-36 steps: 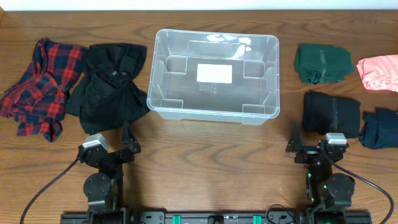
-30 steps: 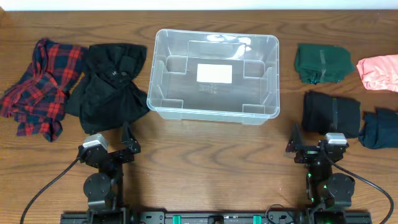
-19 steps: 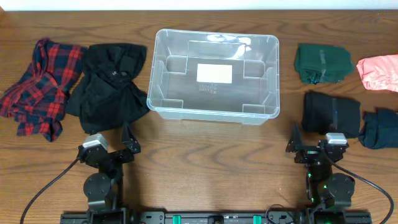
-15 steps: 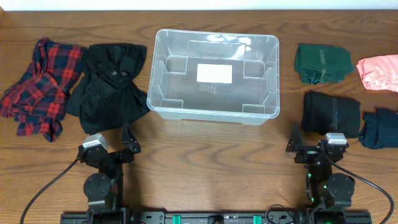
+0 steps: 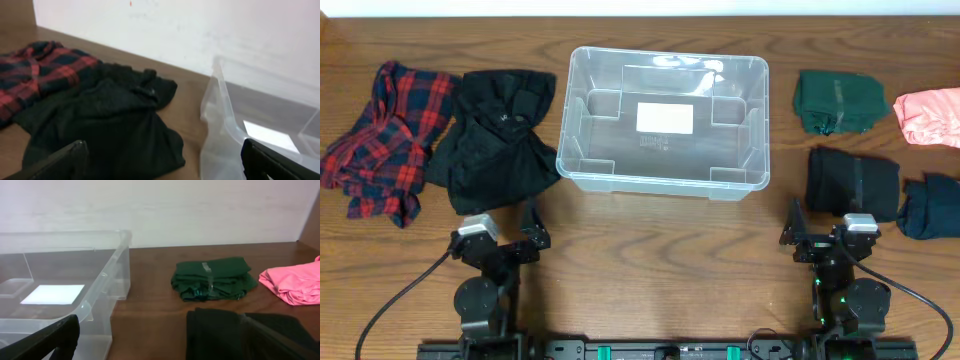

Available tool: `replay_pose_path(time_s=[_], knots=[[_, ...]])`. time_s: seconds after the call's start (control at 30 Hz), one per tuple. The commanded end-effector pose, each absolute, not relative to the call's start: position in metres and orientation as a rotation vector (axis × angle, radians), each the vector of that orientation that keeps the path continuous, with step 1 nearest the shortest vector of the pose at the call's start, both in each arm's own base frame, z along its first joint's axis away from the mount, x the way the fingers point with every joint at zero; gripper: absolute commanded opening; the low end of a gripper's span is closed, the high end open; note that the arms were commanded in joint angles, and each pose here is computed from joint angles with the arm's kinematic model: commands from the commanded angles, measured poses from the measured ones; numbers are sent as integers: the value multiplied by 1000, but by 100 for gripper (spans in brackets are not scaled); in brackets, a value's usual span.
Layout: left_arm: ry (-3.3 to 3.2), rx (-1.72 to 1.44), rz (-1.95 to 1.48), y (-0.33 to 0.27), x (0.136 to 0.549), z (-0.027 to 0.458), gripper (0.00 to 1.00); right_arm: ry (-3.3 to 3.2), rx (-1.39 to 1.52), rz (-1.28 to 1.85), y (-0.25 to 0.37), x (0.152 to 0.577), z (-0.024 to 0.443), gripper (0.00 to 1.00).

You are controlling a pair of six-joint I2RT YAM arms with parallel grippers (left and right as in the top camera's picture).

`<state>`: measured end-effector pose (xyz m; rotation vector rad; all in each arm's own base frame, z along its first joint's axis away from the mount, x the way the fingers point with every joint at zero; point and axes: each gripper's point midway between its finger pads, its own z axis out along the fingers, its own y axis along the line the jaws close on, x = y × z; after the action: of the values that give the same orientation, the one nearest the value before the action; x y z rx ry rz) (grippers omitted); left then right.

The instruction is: Pack container

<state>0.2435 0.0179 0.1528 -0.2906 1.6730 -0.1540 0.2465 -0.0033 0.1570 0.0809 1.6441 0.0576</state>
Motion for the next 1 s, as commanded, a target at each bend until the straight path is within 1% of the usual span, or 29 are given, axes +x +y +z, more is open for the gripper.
replay_pose_path(time_s=[0.0, 0.13, 0.27, 0.53, 0.67, 0.97], knots=[[1659, -284, -156, 18, 243, 181, 98, 1644, 77, 41, -5, 246, 157, 99], [1697, -310, -123, 27, 249, 212, 98, 1644, 77, 41, -5, 246, 157, 99], [1850, -313, -70, 35, 267, 236, 98, 1644, 77, 41, -5, 246, 157, 99], [2251, -301, -26, 41, 306, 255, 98, 1644, 77, 41, -5, 246, 157, 99], [2396, -319, -42, 41, 318, 248, 98, 1644, 77, 41, -5, 246, 157, 99], [2609, -303, -36, 44, 339, 184, 98, 1644, 77, 41, -5, 246, 157, 99]])
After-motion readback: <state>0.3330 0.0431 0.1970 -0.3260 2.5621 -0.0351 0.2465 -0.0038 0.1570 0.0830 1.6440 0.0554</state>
